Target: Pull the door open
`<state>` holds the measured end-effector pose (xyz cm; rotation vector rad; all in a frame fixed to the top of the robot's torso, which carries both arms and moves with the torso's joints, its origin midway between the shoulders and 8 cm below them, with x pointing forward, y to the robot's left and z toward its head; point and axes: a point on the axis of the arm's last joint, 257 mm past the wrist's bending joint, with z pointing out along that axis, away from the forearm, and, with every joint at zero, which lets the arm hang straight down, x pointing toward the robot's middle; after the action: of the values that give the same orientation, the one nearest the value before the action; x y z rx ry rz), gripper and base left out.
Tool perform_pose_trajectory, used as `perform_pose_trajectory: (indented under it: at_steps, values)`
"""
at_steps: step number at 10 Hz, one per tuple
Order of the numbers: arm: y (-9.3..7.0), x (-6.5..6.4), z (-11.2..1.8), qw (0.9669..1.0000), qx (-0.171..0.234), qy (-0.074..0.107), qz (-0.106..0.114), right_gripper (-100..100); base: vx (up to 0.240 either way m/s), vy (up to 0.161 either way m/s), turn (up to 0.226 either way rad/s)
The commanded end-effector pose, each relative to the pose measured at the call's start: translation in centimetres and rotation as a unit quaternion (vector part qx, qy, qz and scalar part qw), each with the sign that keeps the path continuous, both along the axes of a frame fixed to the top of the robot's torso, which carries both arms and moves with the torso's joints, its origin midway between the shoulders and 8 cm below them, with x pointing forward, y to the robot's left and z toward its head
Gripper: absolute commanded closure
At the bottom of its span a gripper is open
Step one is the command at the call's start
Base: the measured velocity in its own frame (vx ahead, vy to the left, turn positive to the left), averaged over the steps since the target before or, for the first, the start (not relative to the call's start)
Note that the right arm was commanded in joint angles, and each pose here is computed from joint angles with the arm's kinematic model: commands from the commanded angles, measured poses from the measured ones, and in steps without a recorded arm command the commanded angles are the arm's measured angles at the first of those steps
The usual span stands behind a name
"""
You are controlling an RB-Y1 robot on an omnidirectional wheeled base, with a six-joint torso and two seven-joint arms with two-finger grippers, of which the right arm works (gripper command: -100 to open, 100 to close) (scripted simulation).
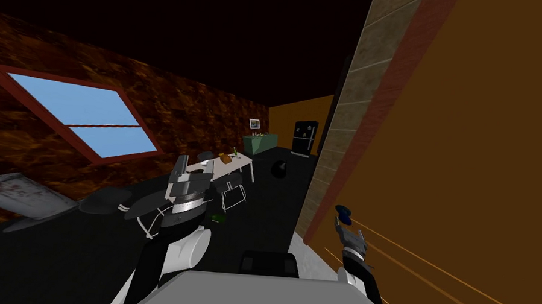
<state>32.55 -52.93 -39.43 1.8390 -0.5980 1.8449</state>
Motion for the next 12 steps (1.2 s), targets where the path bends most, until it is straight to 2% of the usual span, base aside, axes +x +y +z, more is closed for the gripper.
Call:
perform_pose_trajectory:
  at_steps: [1,3,5,6,11,12]
  values:
    - [-1.4,-1.1,0.1,1.0000,0.001,0.000,-0.002,-100,0.157,-0.003,0.025]
    - [-2.5,-2.0,0.2,1.0000,0.001,0.000,-0.003,-100,0.186,-0.024,0.023]
    - [-2.3,-1.8,0.3,1.0000,0.001,0.001,-0.003,-100,0.064,-0.007,0.003]
    - [-2.3,-1.8,0.3,1.0000,0.001,0.001,-0.003,100,0.002,-0.006,-0.021]
    - [-2.3,-1.8,0.3,1.0000,0.001,0.001,-0.003,100,-0.007,-0.001,0.005]
    - [-1.8,-1.6,0.2,1.0000,0.001,0.002,0.008,100,-0.111,0.010,0.052]
